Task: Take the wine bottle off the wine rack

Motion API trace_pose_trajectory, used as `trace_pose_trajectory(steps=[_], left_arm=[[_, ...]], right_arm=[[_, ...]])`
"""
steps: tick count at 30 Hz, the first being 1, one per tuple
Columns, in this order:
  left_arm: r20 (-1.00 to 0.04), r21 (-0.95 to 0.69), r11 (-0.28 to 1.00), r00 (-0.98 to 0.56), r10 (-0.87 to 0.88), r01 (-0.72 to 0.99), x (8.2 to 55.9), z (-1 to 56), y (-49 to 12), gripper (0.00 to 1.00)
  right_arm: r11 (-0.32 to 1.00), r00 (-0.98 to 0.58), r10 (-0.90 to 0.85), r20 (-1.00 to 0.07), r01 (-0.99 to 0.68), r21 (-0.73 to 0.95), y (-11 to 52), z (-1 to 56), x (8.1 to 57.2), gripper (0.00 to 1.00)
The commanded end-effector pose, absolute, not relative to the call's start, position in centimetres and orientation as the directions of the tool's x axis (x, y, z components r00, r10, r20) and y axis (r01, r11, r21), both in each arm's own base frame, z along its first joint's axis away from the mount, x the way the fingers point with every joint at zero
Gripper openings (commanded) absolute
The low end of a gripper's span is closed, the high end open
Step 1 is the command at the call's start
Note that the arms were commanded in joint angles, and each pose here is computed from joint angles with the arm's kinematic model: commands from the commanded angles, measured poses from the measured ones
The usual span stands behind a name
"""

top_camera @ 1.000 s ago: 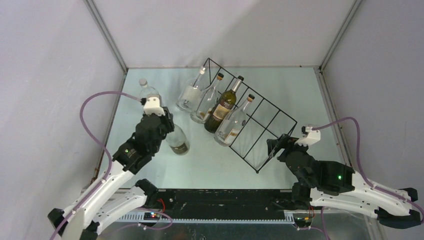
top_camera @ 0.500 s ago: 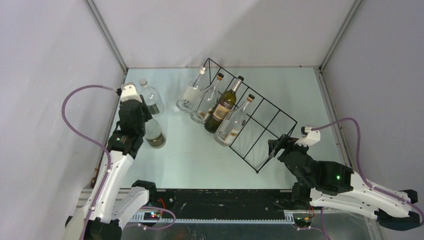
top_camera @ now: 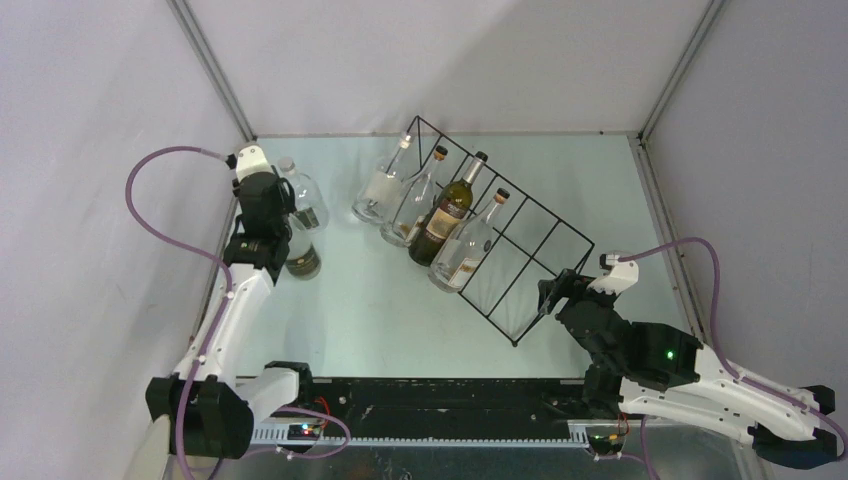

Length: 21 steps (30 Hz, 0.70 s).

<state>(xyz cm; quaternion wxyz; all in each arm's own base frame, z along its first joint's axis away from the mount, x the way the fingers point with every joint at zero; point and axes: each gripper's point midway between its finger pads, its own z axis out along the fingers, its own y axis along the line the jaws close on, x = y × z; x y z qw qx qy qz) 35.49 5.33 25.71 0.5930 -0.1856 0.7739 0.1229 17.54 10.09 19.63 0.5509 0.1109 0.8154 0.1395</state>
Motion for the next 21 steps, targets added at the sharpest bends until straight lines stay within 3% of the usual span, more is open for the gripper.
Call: trace_pose_trajectory(steps=[1, 14, 18, 21], left_arm=[[-0.988, -0.152, 0.864, 0.073, -0.134, -0.48, 37.4, 35.0, 7.3, 0.0], [-0.981, -0.194, 0.854, 0.112, -0.16, -0.482, 39.2, 34.8, 7.9, 0.04], [-0.979, -0.201, 0.858, 0.102, -0.174, -0.473, 39.6, 34.3, 7.7, 0.18], [-0.98, -0.201, 0.855, 0.093, -0.178, -0.478, 39.6, 33.8, 7.7, 0.38]], right_arm=[[0.936, -0.358, 0.34, -0.87, 0.043, 0.348, 9.9, 19.6, 17.8, 0.78], [0.941, -0.372, 0.33, -0.868, 0.053, 0.335, 9.7, 19.1, 17.9, 0.78], [0.943, -0.372, 0.325, -0.869, 0.054, 0.33, 9.7, 19.0, 18.0, 0.78], [0.943, -0.373, 0.323, -0.87, 0.056, 0.327, 9.6, 19.0, 18.0, 0.78]])
